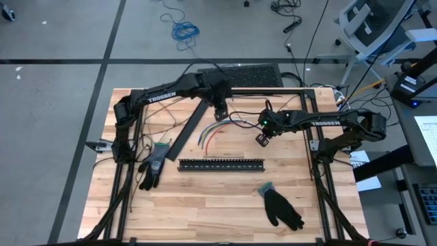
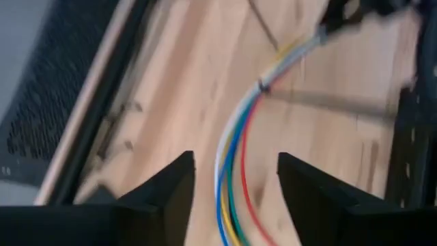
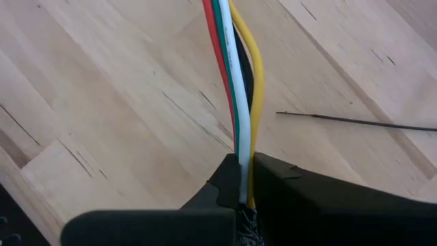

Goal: Ziptie cables
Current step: Put the ziptied cable wires into the cable duct

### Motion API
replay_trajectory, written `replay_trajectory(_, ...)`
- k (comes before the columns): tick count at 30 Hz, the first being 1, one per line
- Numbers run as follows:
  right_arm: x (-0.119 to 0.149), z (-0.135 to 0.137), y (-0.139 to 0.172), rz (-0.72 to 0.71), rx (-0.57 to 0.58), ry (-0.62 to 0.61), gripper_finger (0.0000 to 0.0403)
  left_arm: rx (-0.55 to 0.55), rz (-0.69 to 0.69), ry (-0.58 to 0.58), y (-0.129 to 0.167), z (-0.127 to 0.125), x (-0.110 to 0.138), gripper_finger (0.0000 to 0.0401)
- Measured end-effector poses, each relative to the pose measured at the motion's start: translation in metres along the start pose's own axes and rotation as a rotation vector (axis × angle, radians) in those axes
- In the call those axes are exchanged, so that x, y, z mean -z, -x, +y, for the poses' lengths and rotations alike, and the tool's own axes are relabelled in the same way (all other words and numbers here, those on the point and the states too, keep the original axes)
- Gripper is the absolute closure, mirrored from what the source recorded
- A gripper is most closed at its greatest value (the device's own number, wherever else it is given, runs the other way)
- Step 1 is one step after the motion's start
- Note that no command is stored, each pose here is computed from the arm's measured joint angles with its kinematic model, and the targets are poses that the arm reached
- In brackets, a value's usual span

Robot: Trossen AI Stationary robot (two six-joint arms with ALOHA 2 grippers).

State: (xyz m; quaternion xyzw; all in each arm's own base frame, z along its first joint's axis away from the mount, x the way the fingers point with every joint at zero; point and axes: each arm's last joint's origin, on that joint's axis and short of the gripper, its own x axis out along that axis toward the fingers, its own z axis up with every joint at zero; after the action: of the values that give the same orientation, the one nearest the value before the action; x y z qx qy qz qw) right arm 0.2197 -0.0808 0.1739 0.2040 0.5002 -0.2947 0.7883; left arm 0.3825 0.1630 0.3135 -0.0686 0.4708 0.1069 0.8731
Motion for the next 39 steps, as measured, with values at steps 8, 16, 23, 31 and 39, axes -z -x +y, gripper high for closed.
replay_trajectory(8,-0.002,0.001,0.0,-0.022,-0.009,0.017,0.0399,-0.184,0.241,-0.113,-0.04,0.005,0.017,0.0083)
replay_trajectory(16,-0.002,0.001,0.0,-0.024,-0.011,0.017,0.0399,0.0,0.248,0.02,-0.076,-0.001,0.028,0.007)
replay_trajectory(23,-0.002,0.001,0.0,-0.02,-0.016,0.009,0.0399,0.116,0.374,0.029,-0.116,0.001,0.047,0.007)
replay_trajectory(31,-0.003,0.002,0.0,-0.033,-0.02,0.0,0.0398,0.031,0.347,0.05,-0.129,0.014,0.047,0.007)
replay_trajectory(39,-0.003,0.002,0.0,-0.032,-0.02,-0.01,0.0398,0.007,0.341,0.07,-0.129,0.013,0.046,0.007)
